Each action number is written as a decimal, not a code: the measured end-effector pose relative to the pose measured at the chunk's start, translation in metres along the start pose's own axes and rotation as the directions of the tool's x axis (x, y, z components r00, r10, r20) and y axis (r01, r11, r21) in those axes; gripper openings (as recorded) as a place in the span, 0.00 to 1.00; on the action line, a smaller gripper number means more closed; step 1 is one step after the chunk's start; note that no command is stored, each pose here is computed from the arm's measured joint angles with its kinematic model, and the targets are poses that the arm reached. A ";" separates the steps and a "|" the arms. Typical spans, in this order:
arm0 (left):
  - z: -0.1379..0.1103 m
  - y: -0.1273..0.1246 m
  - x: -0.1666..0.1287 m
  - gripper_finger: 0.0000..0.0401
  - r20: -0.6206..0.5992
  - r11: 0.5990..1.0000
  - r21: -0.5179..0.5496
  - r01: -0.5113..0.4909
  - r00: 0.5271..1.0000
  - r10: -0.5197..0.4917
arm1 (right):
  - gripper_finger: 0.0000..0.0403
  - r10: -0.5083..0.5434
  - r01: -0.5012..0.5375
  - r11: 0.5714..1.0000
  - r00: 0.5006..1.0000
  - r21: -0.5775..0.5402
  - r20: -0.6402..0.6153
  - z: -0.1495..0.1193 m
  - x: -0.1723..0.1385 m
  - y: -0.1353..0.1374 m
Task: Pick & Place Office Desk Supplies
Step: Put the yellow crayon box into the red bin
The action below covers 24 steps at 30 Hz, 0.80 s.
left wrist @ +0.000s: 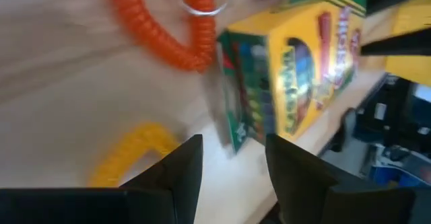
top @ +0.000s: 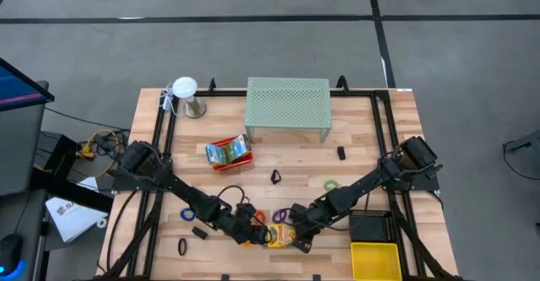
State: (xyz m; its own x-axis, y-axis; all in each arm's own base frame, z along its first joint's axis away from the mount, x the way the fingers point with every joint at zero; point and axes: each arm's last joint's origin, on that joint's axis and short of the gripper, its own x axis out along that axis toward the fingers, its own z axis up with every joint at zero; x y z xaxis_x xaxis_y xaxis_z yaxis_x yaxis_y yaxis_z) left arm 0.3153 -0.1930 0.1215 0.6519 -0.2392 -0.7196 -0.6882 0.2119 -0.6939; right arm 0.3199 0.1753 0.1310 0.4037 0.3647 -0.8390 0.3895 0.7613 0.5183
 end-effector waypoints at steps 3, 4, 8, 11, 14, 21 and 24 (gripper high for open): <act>0.002 0.002 0.000 0.39 0.021 1.000 0.000 -0.019 1.000 0.019 | 0.29 0.009 -0.009 1.000 1.000 0.008 0.011 0.003 0.000 0.000; 0.003 0.002 0.000 0.39 0.029 1.000 0.000 -0.023 0.999 0.023 | 0.29 0.011 -0.011 1.000 1.000 0.009 0.013 0.004 0.000 -0.001; 0.007 0.003 0.001 0.39 0.051 1.000 -0.006 -0.031 0.998 0.031 | 0.29 0.024 -0.024 1.000 0.999 0.011 0.022 0.005 -0.001 0.000; 0.013 0.002 0.001 0.37 0.066 0.999 -0.017 -0.036 0.997 0.037 | 0.29 0.034 -0.034 0.999 0.999 0.014 0.028 0.006 -0.001 0.001; 0.017 0.003 0.002 0.35 0.075 0.999 -0.025 -0.044 0.996 0.046 | 0.29 0.039 -0.040 0.999 0.999 0.020 0.031 0.006 -0.001 0.002; 0.017 0.005 0.001 0.27 0.091 0.997 -0.020 -0.078 0.993 0.079 | 0.29 0.041 -0.042 0.999 0.999 0.020 0.033 0.006 -0.001 0.002; 0.019 0.005 0.001 0.23 0.101 0.997 -0.021 -0.081 0.991 0.082 | 0.29 0.041 -0.042 0.999 0.999 0.020 0.034 0.006 -0.001 0.002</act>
State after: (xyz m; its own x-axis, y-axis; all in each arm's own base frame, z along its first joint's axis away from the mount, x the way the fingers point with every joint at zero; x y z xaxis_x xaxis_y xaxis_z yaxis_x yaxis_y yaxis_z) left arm 0.3183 -0.1743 0.1165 0.6221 -0.1236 -0.7732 -0.7450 0.2104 -0.6330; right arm 0.3256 0.1734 0.1338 0.4469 0.3774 -0.8111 0.3890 0.7344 0.5561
